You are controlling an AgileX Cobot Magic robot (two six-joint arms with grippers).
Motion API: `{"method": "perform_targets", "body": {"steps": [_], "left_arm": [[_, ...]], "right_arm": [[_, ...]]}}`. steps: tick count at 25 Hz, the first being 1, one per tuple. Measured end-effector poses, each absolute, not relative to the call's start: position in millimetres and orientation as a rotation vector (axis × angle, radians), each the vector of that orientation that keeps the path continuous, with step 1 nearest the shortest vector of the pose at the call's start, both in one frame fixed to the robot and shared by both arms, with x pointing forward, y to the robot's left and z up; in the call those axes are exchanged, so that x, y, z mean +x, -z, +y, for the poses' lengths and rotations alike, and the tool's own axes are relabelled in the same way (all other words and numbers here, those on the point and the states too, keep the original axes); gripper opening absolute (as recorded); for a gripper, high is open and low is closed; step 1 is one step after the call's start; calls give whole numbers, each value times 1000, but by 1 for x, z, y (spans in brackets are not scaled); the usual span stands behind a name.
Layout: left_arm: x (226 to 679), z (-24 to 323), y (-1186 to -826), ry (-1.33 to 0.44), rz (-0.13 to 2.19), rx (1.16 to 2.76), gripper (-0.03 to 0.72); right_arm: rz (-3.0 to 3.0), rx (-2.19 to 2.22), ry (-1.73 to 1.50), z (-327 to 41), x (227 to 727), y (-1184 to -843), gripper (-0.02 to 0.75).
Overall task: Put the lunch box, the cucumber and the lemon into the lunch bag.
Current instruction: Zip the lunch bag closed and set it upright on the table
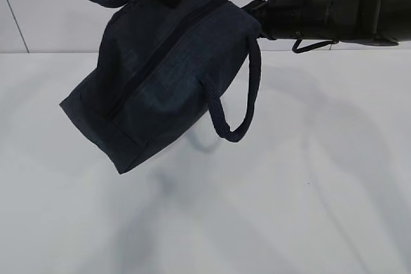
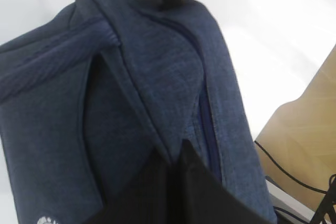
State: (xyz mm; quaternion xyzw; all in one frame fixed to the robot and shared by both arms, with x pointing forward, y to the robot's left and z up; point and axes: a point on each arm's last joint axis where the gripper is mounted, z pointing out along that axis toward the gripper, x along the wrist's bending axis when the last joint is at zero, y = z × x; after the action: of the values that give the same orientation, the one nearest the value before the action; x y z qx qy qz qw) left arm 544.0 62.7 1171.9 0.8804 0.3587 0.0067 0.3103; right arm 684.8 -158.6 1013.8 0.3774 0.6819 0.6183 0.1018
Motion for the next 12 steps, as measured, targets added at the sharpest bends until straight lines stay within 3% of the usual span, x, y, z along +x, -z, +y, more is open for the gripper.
{"method": "perform_targets", "body": {"steps": [2, 6, 8, 12], "left_arm": [[546, 62, -1170, -26, 951, 2334, -8], [553, 58, -1158, -18, 967, 2359, -8], [557, 55, -1150, -6, 978, 2375, -8], [566, 49, -1132, 27, 1000, 2403, -8]], "right_arm": [[1997, 1131, -1838, -163, 684, -1020, 143], [1922, 1194, -1912, -176, 685, -1043, 414], [1876, 1210, -1940, -188, 685, -1057, 468], [1770, 1193, -1953, -217, 677, -1091, 486]]}}
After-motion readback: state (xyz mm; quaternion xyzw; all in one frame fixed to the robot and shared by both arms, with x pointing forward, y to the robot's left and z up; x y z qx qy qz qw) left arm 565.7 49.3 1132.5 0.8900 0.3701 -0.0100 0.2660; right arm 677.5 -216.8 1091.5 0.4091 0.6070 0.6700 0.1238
